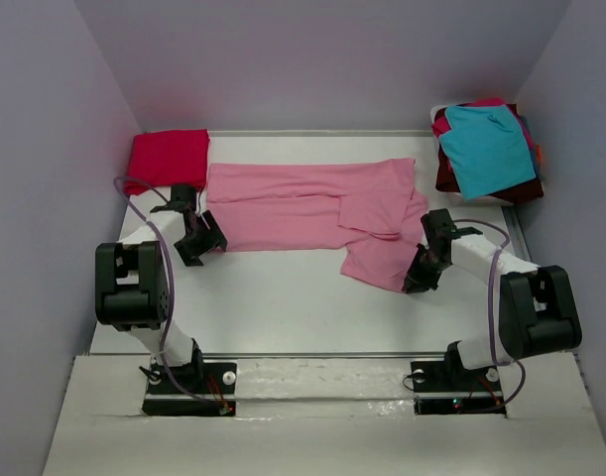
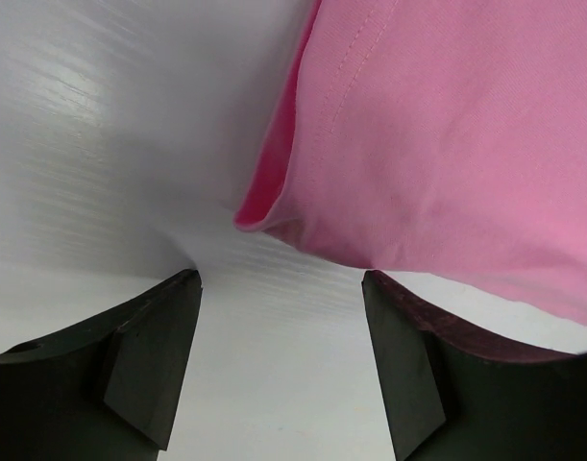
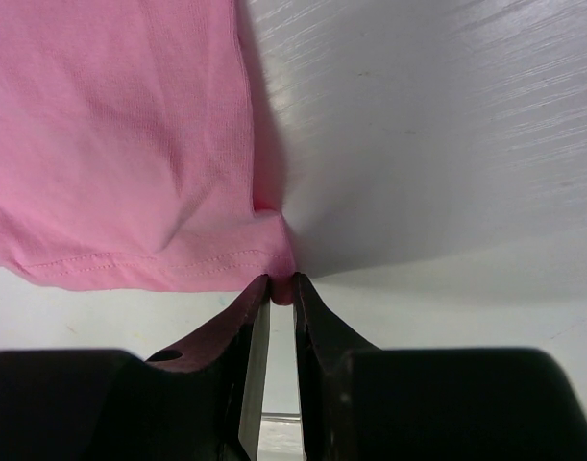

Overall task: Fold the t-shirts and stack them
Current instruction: Fold the tshirt

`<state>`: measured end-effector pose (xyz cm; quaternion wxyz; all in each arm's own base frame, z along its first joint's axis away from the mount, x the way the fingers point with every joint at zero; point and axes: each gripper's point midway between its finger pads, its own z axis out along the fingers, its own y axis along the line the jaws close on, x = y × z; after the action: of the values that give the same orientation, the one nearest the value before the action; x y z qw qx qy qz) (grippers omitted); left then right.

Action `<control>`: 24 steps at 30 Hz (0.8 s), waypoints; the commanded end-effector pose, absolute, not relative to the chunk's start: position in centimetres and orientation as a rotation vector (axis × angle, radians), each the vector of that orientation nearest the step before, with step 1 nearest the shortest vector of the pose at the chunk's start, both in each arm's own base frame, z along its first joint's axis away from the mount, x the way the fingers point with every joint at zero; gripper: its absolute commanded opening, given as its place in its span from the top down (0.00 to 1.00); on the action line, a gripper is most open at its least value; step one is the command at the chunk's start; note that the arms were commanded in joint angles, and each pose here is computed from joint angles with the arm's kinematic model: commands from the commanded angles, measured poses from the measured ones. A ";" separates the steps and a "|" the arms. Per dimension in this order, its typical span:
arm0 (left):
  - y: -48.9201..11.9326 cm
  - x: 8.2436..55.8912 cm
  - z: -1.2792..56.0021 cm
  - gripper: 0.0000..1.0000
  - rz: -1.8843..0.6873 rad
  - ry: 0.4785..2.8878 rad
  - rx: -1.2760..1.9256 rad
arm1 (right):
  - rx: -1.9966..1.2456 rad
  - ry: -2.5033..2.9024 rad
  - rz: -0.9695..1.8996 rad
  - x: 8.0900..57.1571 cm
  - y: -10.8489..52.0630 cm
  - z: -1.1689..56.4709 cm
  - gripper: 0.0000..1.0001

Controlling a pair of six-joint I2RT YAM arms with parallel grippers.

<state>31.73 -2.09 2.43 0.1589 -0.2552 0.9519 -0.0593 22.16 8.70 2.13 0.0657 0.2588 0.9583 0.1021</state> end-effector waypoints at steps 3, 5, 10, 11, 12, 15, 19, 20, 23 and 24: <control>-2.0 32.6 3.5 0.20 -0.195 2.624 -0.766 | 0.760 2.882 0.290 23.0 8.6 2.5 0.78; -2.0 32.8 3.3 0.21 -0.194 2.622 -0.770 | 0.760 2.883 0.289 22.9 8.6 2.5 0.78; -1.6 33.3 2.8 0.22 -0.166 2.607 -0.788 | 0.757 2.890 0.293 22.8 8.6 2.3 0.78; -1.6 33.4 2.7 0.22 -0.162 2.609 -0.792 | 0.757 2.889 0.293 22.9 8.6 2.3 0.78; -1.5 33.6 2.8 0.23 -0.158 2.602 -0.795 | 0.755 2.892 0.292 22.8 8.6 2.3 0.78; -1.2 33.9 2.8 0.23 -0.139 2.596 -0.805 | 0.753 2.893 0.294 22.8 8.6 2.3 0.78; -0.6 34.6 2.8 0.23 -0.114 2.593 -0.819 | 0.749 2.895 0.290 22.8 8.6 2.4 0.78; -0.6 34.7 2.8 0.23 -0.114 2.593 -0.818 | 0.747 2.893 0.287 22.8 8.5 2.4 0.78; -0.6 35.1 2.7 0.23 -0.115 2.591 -0.819 | 0.750 2.895 0.285 22.8 8.5 2.4 0.78; -0.6 35.2 2.7 0.23 -0.116 2.588 -0.818 | 0.748 2.895 0.285 22.8 8.5 2.4 0.78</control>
<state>34.12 -1.35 2.48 0.1986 -0.2857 0.9361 -0.0520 21.98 8.65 1.72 0.0574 0.2558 0.9600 0.0981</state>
